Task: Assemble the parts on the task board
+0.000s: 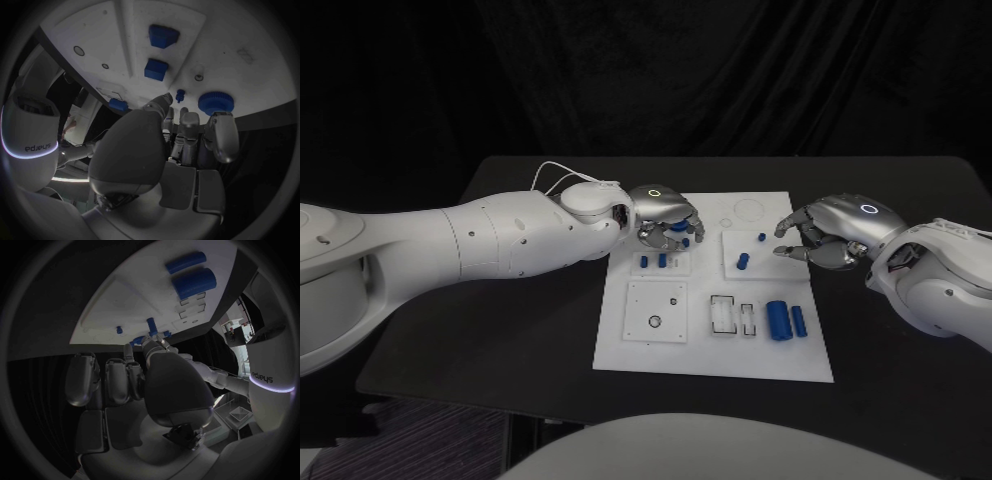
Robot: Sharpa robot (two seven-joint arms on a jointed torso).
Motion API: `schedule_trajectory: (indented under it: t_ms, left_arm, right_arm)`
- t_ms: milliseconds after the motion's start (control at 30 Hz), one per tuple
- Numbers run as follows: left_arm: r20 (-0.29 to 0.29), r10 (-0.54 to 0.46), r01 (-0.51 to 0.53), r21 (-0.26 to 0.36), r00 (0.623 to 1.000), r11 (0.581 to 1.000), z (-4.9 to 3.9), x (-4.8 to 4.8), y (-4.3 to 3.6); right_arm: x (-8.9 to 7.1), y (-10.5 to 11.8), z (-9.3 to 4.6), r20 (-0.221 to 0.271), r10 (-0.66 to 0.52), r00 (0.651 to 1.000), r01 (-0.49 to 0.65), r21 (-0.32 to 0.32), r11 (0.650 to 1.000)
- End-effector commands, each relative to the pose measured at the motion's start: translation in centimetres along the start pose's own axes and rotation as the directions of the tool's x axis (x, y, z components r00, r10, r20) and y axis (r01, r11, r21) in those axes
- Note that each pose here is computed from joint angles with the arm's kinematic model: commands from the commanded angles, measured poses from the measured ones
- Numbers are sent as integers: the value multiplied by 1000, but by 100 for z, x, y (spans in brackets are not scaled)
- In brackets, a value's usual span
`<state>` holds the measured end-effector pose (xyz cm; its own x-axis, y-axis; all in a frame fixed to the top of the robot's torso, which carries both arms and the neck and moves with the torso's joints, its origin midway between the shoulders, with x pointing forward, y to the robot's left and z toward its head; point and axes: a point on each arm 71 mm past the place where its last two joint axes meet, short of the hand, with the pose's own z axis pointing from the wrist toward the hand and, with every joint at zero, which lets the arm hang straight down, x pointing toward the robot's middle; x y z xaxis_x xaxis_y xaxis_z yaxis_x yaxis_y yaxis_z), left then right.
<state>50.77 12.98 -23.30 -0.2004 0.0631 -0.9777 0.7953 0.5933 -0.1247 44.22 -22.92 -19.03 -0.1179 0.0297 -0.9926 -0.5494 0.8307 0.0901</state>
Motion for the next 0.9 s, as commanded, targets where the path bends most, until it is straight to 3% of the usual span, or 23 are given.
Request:
schedule_trajectory:
  t_ms: [33, 333, 900]
  left_arm:
    - [-29, -8, 8, 3, 1000, 1000, 11, 53, -10]
    - [-46, -18, 18, -2, 999, 1000, 27, 138, -8]
    - [-15, -12, 12, 9, 1000, 1000, 41, 173, -2]
  right_arm:
    - [-2, 11, -5, 11, 6, 1000, -6, -3, 1000]
    - [-1, 8, -14, 7, 9, 1000, -9, -1, 1000]
    - [7, 0, -20, -4, 8, 1000, -8, 6, 1000]
